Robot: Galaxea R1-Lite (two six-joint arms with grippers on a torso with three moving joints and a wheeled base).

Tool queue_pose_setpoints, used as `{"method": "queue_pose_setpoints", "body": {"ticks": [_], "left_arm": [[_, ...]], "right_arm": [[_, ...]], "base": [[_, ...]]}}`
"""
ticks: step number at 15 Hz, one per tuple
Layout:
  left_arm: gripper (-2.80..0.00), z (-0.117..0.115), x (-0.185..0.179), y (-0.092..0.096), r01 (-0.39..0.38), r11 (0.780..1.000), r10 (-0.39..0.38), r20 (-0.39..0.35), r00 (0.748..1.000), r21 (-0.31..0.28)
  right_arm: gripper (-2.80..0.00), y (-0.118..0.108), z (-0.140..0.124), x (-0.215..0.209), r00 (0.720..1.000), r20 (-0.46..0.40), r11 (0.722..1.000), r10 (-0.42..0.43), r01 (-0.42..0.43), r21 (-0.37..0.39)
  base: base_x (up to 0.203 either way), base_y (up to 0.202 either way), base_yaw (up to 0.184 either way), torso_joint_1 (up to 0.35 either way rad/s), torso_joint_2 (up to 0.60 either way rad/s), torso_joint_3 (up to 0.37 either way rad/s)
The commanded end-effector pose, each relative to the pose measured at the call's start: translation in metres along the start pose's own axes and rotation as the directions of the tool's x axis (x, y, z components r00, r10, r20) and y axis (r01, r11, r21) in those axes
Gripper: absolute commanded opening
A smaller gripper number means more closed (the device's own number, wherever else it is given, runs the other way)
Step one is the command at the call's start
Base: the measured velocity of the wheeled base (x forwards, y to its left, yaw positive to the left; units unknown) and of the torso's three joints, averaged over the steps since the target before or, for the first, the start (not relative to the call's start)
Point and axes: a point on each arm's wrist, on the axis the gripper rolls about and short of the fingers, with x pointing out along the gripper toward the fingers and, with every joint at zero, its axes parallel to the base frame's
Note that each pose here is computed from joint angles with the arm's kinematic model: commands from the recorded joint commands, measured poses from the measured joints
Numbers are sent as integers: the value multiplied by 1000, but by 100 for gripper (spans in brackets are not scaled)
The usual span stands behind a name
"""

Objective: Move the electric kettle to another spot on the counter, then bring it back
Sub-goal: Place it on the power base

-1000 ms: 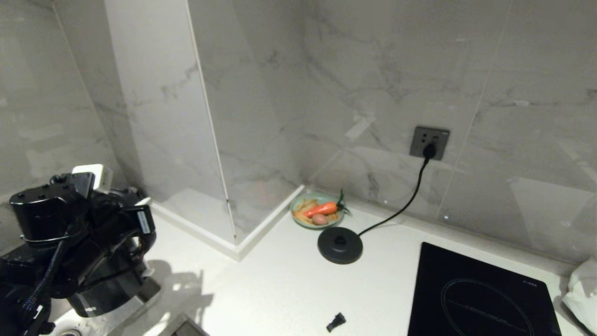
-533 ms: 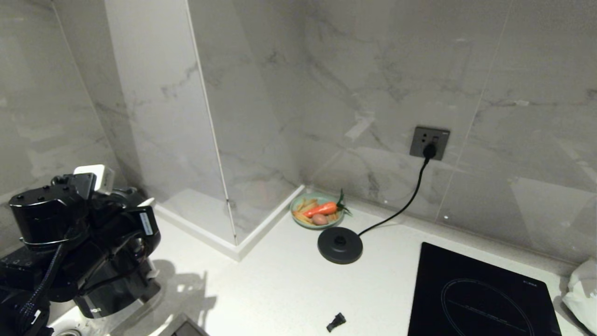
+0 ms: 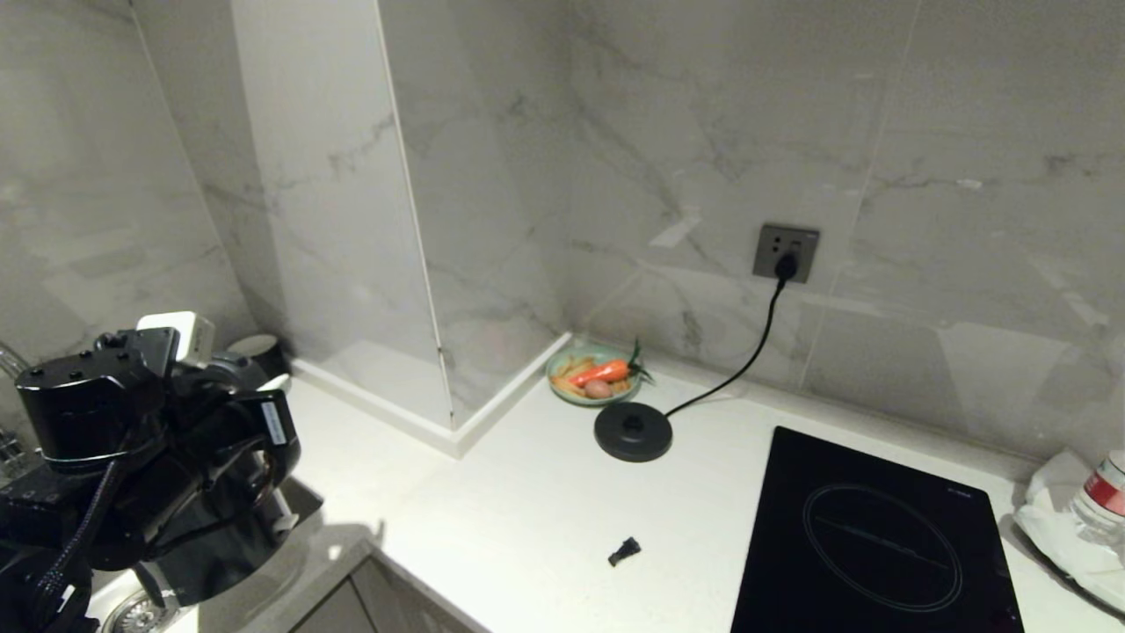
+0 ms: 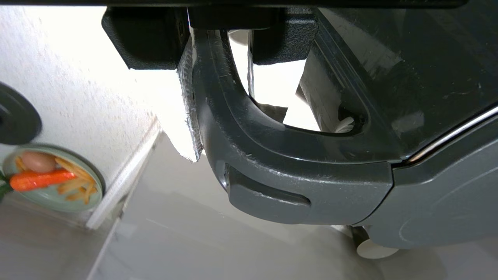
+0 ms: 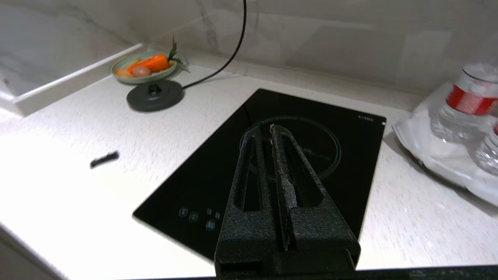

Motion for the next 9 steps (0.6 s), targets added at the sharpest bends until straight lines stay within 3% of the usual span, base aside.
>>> {"method": "queue_pose_setpoints", "body": {"ticks": [1,6,9], "left_arm": [[-280,1,0,0,0,1000,0,9,1000,-2],[-280,1,0,0,0,1000,0,9,1000,0],[-280,-1,0,0,0,1000,0,3,1000,1]], "right_arm": [[-280,0,0,0,1000,0,1000,0,0,0],[-280,0,0,0,1000,-1,1000,0,0,0],[-280,0,0,0,1000,0,1000,0,0,0]], "base": [[-193,0,-1,2,-2,5],[-193,0,-2,3,2,3],[-41,0,0,-4,1,1]]}}
